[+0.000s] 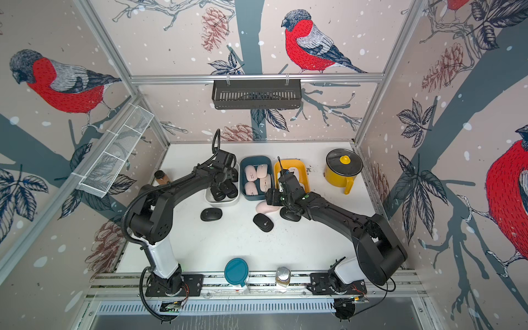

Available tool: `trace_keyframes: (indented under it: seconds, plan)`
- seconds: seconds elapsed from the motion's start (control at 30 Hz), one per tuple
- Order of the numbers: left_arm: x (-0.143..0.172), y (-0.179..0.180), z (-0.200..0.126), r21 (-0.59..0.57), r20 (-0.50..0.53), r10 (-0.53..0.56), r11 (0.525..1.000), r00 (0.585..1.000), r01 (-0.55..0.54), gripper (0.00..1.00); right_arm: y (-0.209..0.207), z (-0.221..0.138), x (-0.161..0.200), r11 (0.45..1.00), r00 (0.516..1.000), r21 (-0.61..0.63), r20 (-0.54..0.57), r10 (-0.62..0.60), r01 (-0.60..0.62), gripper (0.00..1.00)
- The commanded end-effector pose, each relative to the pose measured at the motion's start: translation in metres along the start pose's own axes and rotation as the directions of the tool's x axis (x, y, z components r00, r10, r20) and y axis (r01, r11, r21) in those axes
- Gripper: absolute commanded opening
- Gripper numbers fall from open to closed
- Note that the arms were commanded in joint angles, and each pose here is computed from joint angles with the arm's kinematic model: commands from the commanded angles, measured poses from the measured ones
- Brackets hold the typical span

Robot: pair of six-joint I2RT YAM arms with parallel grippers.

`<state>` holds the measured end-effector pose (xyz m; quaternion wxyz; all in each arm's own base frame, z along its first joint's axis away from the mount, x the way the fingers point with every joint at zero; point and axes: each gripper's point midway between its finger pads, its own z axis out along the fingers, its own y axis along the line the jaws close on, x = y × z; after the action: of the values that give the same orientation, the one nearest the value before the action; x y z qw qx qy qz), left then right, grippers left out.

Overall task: Place the mice by color into the storage box
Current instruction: Place the mouse in the storage box.

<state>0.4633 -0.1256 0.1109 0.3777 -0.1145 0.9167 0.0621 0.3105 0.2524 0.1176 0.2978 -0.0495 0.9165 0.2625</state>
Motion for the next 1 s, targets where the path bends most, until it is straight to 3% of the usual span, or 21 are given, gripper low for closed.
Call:
trace_keyframes:
  seconds: [0.0,0.97]
  plan:
    - [-0.01,-0.006,0.003,0.02,0.027,-0.01,1.0,1.0,0.01,0.56,-0.002,-0.001,-0.002,1.0,1.0,0.006,0.01,0.002,-0.002,0.77]
    - [0.0,-0.018,0.027,0.054,-0.04,-0.012,0.998,0.999,0.014,0.58,-0.004,0.002,0.002,1.0,1.0,0.0,0.006,0.026,-0.026,0.78]
